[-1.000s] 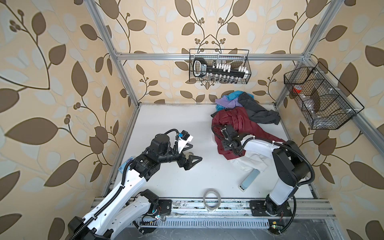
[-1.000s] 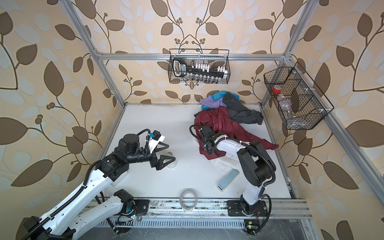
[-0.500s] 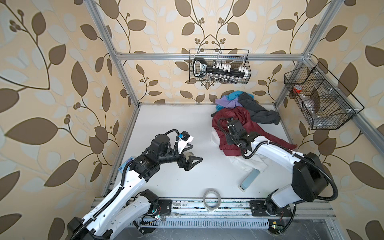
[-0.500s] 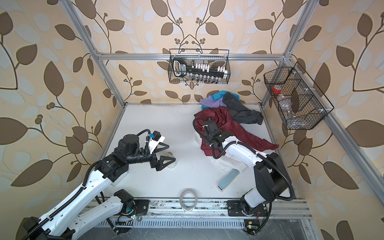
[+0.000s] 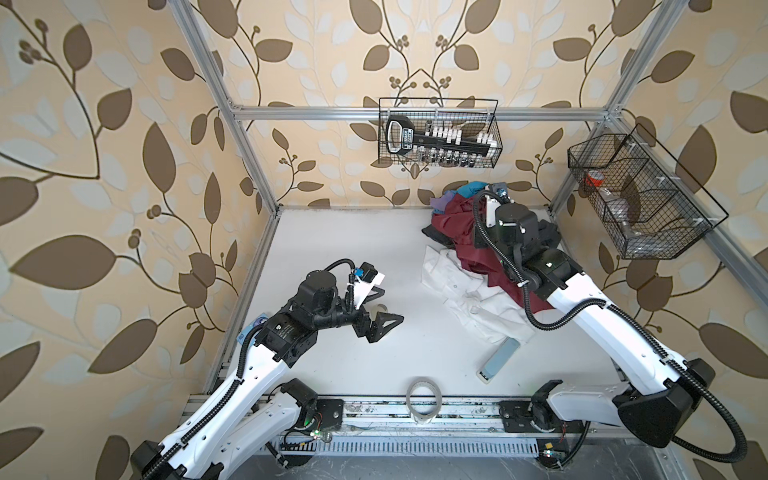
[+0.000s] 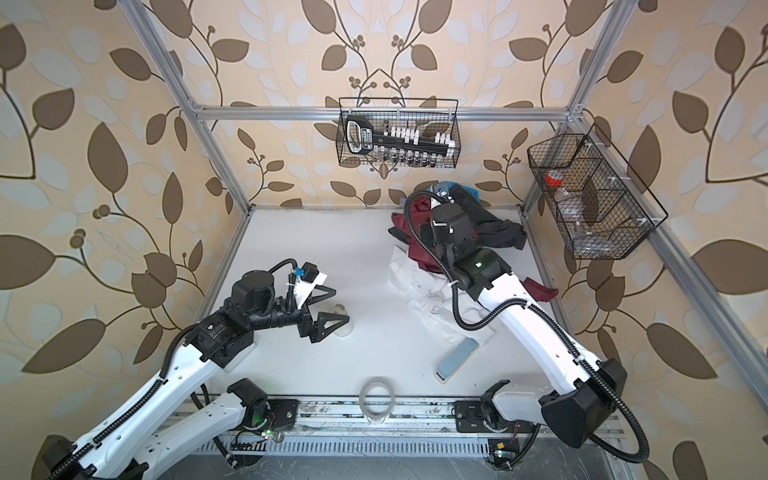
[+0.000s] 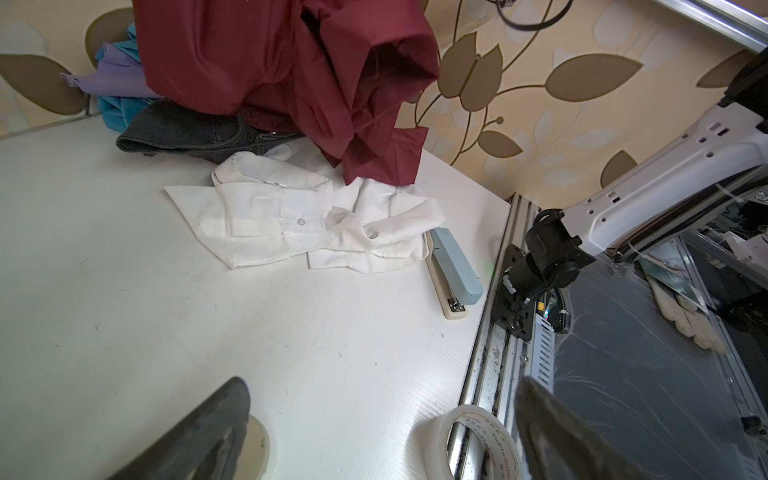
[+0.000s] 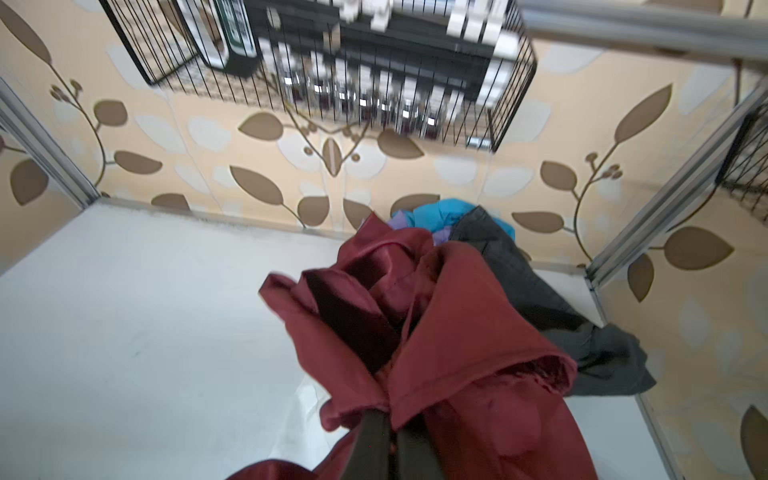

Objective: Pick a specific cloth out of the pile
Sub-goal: 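Lift the maroon shirt up and away from the pile with the right gripper, then swing the maroon shirt toward the left arm's side and lower it onto the table, then drag the maroon shirt flat on the table, then open the right gripper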

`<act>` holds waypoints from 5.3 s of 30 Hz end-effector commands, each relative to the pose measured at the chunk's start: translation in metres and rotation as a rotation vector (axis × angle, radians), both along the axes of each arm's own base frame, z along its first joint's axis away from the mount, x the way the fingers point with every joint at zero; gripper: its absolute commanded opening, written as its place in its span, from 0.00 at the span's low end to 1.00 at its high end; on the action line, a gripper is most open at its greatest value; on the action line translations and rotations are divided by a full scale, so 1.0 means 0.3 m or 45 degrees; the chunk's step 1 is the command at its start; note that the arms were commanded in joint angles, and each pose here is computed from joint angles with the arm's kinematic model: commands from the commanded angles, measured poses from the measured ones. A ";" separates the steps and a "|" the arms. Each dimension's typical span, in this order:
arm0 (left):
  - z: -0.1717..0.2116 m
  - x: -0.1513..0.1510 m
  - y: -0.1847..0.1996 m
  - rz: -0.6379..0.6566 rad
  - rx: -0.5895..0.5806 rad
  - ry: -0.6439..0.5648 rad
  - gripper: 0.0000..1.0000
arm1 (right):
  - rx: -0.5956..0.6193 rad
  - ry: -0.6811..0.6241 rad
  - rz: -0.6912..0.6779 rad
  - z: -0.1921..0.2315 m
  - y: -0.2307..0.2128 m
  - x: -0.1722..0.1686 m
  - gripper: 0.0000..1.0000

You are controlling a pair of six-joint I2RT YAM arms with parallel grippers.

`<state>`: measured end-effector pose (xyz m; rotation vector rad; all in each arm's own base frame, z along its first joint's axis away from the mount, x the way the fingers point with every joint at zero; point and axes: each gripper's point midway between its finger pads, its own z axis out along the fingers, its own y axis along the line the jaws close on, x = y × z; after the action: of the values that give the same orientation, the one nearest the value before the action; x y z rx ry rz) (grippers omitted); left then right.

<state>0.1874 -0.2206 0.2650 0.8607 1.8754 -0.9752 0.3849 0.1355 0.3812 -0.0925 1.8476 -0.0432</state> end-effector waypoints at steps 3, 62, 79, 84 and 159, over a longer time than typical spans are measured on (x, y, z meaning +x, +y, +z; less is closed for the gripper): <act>0.065 -0.003 0.002 0.000 -0.014 -0.093 0.99 | 0.124 -0.307 0.083 0.320 0.015 -0.038 0.00; 0.034 0.046 0.018 0.091 0.050 -0.105 0.99 | 0.624 0.251 1.115 -0.456 0.957 0.518 0.00; 0.036 0.044 0.016 0.086 0.045 -0.101 0.99 | -0.019 0.672 0.591 -0.822 0.563 0.336 0.00; 0.036 0.044 0.016 0.088 0.045 -0.100 0.99 | -0.140 0.849 0.487 -1.037 0.492 0.306 0.00; 0.036 0.036 0.015 0.090 0.059 -0.105 0.99 | -0.124 1.073 0.566 -1.252 0.521 0.171 0.61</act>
<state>0.2010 -0.2141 0.2512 0.8259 1.9326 -0.8495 0.4397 0.2928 0.0309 -0.6809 2.5595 0.2734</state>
